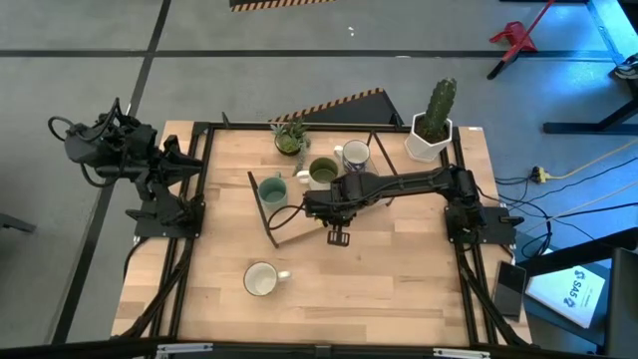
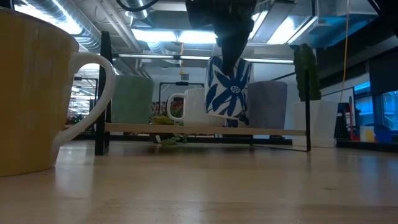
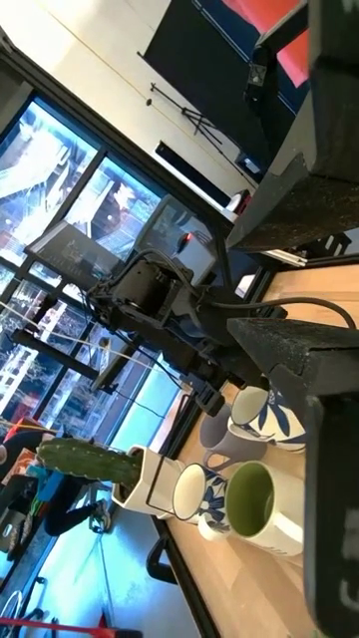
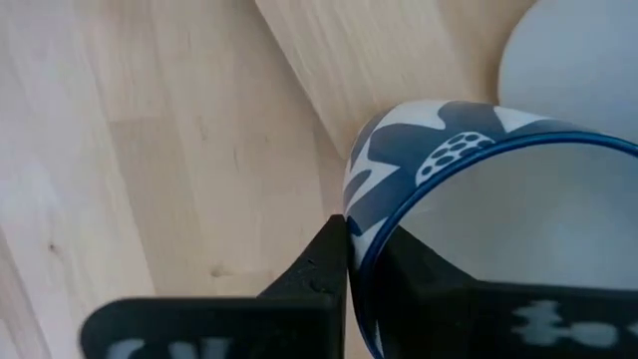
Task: Place coffee mugs
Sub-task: Put the blue patterned mug on the shelf
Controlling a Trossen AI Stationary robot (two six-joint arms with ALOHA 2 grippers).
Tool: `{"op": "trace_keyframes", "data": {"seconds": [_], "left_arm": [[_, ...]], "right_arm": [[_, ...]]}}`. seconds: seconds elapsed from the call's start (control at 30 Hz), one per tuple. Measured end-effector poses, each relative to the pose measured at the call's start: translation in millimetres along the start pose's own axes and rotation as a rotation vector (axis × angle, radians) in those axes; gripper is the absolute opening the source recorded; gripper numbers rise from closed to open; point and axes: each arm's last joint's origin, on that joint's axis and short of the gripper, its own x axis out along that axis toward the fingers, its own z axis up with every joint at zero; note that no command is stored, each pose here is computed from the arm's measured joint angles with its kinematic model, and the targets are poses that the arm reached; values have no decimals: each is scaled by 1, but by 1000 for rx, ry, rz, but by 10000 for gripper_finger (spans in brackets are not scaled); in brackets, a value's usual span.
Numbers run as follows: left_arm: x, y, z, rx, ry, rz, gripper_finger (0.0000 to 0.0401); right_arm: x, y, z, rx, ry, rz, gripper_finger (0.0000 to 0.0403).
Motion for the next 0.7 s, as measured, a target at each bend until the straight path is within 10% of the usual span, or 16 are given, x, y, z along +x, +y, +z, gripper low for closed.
{"op": "trace_keyframes", "data": {"seconds": [0.7], "left_arm": [[0,0,0,0,1,-1,112]], "right_arm": [[0,0,2,-2,-23,-8,32]]}}
